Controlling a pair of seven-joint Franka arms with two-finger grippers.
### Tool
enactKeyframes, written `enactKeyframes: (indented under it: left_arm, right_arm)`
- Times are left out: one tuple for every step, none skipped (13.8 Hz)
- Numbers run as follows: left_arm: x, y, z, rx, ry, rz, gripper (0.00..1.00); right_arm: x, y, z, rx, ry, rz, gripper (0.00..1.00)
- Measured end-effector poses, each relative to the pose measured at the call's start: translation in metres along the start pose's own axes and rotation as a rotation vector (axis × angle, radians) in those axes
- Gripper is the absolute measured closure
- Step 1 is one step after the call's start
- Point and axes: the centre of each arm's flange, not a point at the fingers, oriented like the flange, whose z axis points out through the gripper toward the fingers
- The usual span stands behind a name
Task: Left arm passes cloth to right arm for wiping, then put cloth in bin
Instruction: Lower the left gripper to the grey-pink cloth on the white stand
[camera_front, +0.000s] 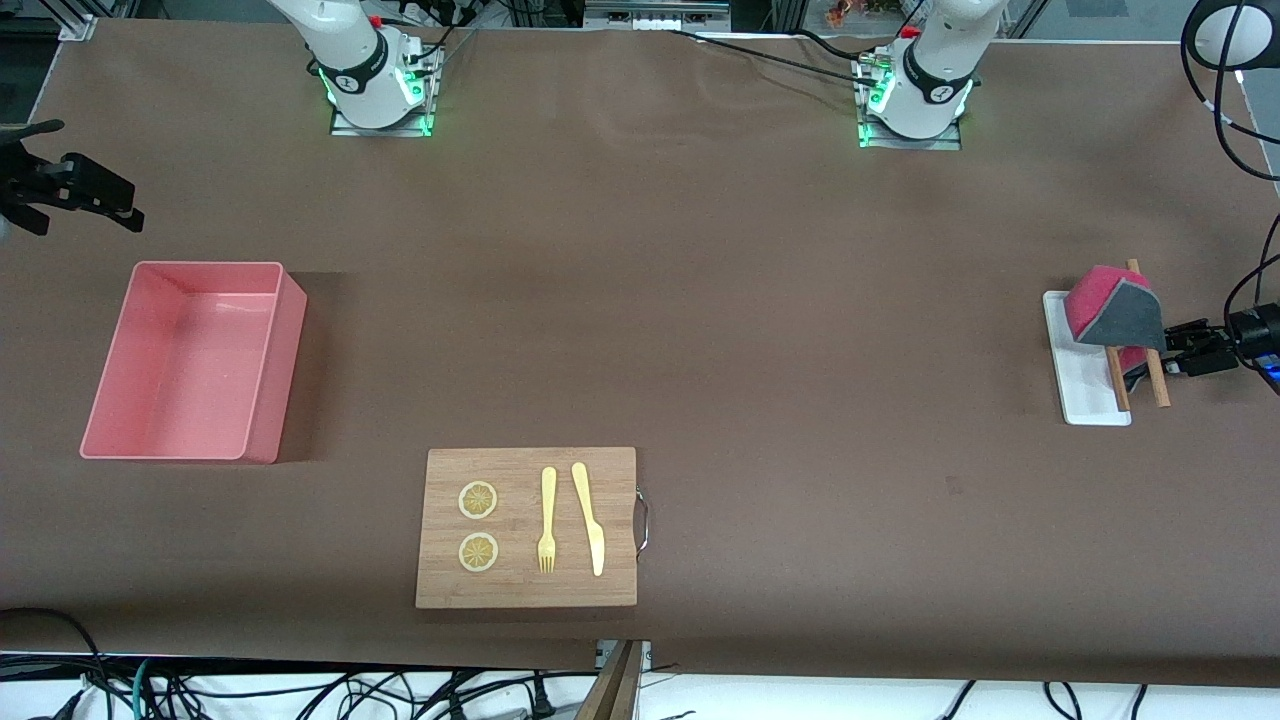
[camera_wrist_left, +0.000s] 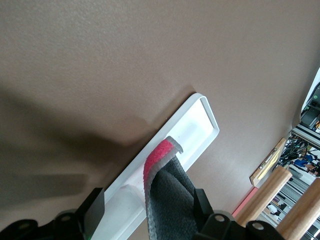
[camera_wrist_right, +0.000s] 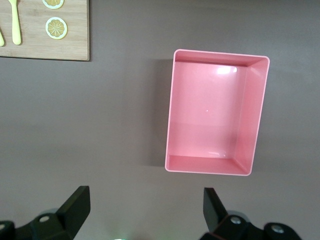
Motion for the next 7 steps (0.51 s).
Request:
enactKeyframes:
  left_arm:
    - [0.0004, -0.0011, 0.0014, -0.001, -0.002, -0.012, 0.2]
    - [0.0008, -0.0016, 0.0027, -0.001, -0.004, -0.022, 0.2]
    - [0.0012, -0.0012, 0.0037, -0.001, -0.005, -0.031, 0.2]
    - [0.0015, 0.0, 0.0046, -0.001, -0.007, -0.037, 0.2]
    - [0.0019, 0.0017, 0.0063, 0.0, -0.009, -0.047, 0.2]
    - [0.0026, 0.0036, 0.0087, -0.001, -0.011, -0.057, 0.22]
    - [0.0033, 0.0048, 0.0109, -0.001, -0.014, -0.064, 0.22]
  right_arm:
    - [0.0, 0.0, 0.0, 0.0, 0.0, 0.0, 0.0]
    - [0.0001, 0.0, -0.0001, 0.0, 0.001, 0.0, 0.0]
    - [0.0001, 0.0, -0.0001, 0.0, 0.001, 0.0, 0.0]
    - [0.0001, 0.0, -0.0001, 0.0, 0.001, 0.0, 0.0]
    - [0.0002, 0.0, -0.0001, 0.0, 0.002, 0.0, 0.0]
    - [0.0002, -0.0001, -0.0001, 0.0, 0.002, 0.0, 0.0]
    - [0.0002, -0.0002, -0.0001, 0.0, 0.002, 0.0, 0.0]
